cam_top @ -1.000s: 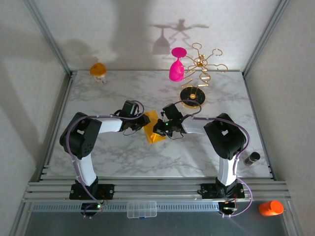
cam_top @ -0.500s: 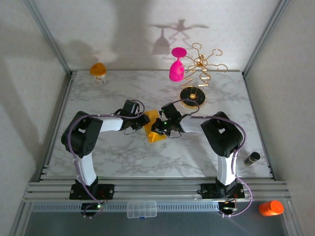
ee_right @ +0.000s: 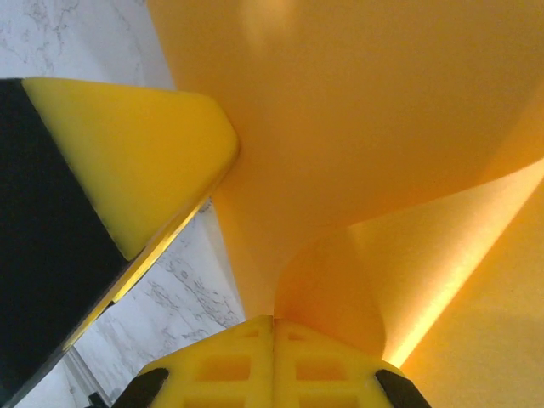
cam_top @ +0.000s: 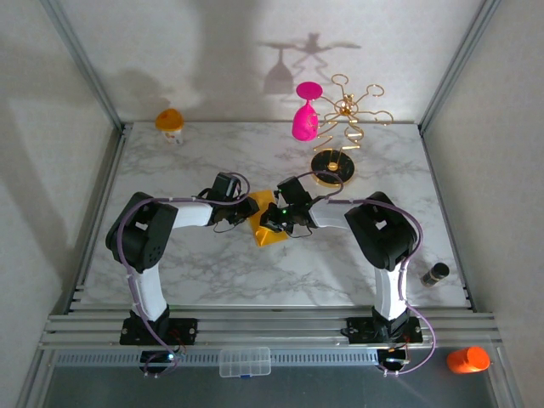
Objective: Fold a paper plane with a square sheet of paper (pick it up from the middle)
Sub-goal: Fold the triangle a second time at the center of the table.
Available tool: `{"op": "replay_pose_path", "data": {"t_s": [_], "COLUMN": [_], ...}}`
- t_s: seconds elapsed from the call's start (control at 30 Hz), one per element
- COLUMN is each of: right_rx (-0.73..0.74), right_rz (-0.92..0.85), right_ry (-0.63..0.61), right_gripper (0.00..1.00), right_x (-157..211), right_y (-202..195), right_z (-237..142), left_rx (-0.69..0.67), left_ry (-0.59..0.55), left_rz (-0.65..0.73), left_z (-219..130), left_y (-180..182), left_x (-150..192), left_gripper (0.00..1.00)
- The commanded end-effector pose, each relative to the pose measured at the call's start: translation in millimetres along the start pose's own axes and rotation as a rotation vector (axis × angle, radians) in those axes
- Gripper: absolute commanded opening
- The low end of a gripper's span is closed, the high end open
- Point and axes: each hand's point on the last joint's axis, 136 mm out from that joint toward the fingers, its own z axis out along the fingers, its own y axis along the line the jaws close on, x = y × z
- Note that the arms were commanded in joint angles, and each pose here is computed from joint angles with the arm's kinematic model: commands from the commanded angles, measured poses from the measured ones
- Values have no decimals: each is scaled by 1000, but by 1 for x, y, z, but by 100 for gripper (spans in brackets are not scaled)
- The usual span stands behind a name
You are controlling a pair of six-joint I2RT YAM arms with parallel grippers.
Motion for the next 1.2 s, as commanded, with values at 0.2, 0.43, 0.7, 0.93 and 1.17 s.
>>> {"op": "replay_pose_path", "data": {"t_s": [0.2,0.43,0.7,0.93,1.17], "right_rx": [22,34,29,50,35], "right_rz": [18,24,7,15,23], "right_ry": [-27,-33,-10,-22,-57], "right_gripper": [0,0,0,0,0], "right_x": [-7,-9,0,0,-5], "right_y": [-1,-4,1,-3,1], "right_z": [8,9,17,15,6], "left_rx": [-91,-91,-90,-93,-106], "left_ry": [29,30,29,30,18], "left_rz": [-24,-24,-24,-25,-30], "left_z": [11,10,10,10,7], "left_y": [30,30,30,31,33], "left_x": [13,14,14,14,13], "left_gripper": [21,21,21,21,21]}}
